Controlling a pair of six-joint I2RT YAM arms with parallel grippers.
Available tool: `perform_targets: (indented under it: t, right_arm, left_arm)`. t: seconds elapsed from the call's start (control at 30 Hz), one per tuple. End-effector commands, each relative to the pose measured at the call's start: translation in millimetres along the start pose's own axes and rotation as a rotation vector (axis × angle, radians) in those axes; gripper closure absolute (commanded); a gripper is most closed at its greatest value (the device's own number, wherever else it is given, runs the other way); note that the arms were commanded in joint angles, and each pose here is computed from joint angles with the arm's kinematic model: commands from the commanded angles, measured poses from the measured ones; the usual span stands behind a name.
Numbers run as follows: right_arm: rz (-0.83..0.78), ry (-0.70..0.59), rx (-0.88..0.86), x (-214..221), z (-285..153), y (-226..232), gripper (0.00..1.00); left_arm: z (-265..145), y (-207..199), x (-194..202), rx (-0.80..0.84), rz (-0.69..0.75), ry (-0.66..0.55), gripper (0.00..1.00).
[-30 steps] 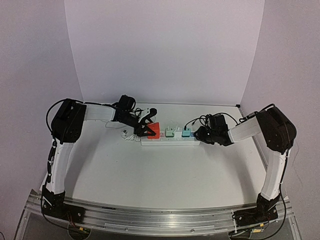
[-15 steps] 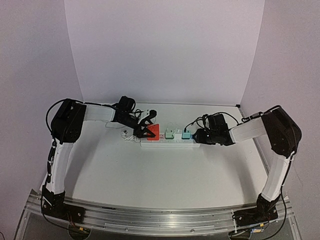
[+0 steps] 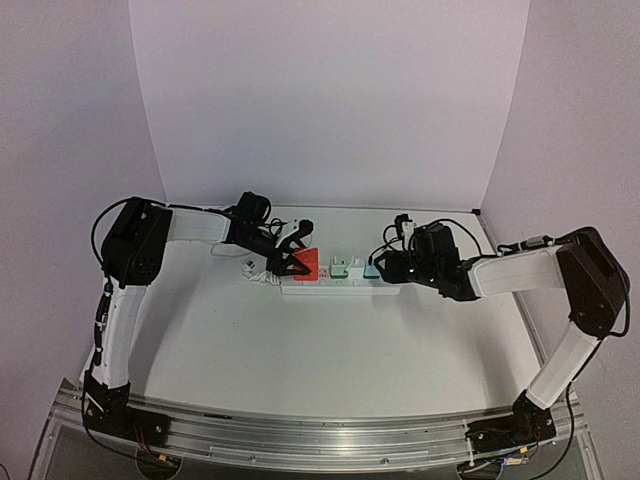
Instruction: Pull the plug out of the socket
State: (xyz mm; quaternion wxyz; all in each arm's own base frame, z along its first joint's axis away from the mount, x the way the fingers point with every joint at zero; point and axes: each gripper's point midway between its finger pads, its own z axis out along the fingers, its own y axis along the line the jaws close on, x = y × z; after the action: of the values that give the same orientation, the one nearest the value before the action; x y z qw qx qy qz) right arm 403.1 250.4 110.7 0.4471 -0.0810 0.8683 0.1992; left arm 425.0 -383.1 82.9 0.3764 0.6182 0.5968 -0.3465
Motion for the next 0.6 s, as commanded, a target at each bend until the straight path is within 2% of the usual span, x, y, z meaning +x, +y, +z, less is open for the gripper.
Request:
perform_targets:
  t: [0.0,0.1,0.2,0.37,0.57]
  right_arm:
    - [-0.141,-0.115,-0.141,-10.3,-12.3,74.9,0.56]
    - [-0.184,-0.107,-0.220,-2.8,-3.7,118.7,0.57]
    - [-0.180,-0.098,-0.291,5.8,12.2,143.3,0.57]
    - [-0.145,-0.095,-0.282,14.0,38.5,148.0,0.66]
    - [-0.193,-0.087,-0.254,27.5,60.1,149.8,0.71]
  left_arm:
    - [-29.0,0.1,-70.8,-0.020,0.147,-0.116,1.00]
    - [-28.5,-0.1,-69.8,-0.019,0.150,-0.114,1.00]
    - [-28.0,-0.6,-68.5,-0.017,0.149,-0.113,1.00]
    - [-28.2,-2.3,-67.5,-0.014,0.146,-0.113,1.00]
    - [-27.6,-2.3,-66.9,-0.015,0.149,-0.112,1.00]
